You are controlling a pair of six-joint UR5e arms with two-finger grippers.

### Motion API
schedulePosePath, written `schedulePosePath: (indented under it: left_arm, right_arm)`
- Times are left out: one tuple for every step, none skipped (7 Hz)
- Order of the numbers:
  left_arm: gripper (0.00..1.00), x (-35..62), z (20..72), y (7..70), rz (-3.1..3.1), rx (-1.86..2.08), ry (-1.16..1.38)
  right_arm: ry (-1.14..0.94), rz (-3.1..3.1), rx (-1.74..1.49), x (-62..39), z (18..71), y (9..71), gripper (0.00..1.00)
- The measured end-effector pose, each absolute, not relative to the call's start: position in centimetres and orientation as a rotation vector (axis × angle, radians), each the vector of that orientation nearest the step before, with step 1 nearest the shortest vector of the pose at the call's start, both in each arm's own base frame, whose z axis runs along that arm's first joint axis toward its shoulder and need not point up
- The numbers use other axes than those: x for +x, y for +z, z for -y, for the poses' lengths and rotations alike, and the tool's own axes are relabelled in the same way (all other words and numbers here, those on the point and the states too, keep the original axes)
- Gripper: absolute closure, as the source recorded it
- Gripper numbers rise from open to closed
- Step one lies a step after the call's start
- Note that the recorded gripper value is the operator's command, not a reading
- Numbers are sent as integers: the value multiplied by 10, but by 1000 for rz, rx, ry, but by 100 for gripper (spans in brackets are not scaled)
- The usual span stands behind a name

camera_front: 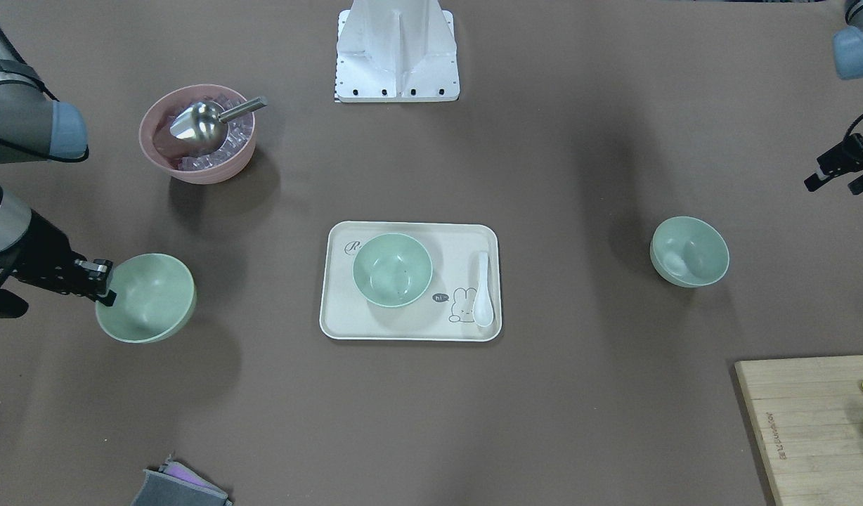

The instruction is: Stack green bowls together

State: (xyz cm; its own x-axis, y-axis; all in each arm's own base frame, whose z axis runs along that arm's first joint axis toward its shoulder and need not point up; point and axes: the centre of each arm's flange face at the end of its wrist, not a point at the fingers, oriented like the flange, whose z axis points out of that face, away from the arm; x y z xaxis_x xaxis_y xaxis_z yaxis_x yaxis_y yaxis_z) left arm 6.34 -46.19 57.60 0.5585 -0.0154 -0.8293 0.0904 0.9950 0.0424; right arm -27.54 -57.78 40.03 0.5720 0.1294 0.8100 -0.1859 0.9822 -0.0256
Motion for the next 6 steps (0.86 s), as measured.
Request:
schedulePosePath:
  left_arm:
    - [3,83,468,574,-968,74,-46]
    - [3,100,479,577,-959,62,-36]
    - [3,111,491,581,-949,51,-36]
    - [3,117,499,583,-945,47,-38]
    - [3,121,503,582,-944,44,-40]
    - [3,124,505,581,-945,41,-43]
  right_arm:
    - [230,961,32,-307,580,342,100]
    - [265,969,13,-343,574,299,100]
    - [295,975,10,-382,563,264,100]
    - [318,984,5,-416,551,239,100]
    - [323,991,-7,-441,537,225,100]
    - [320,993,-15,-464,521,219,100]
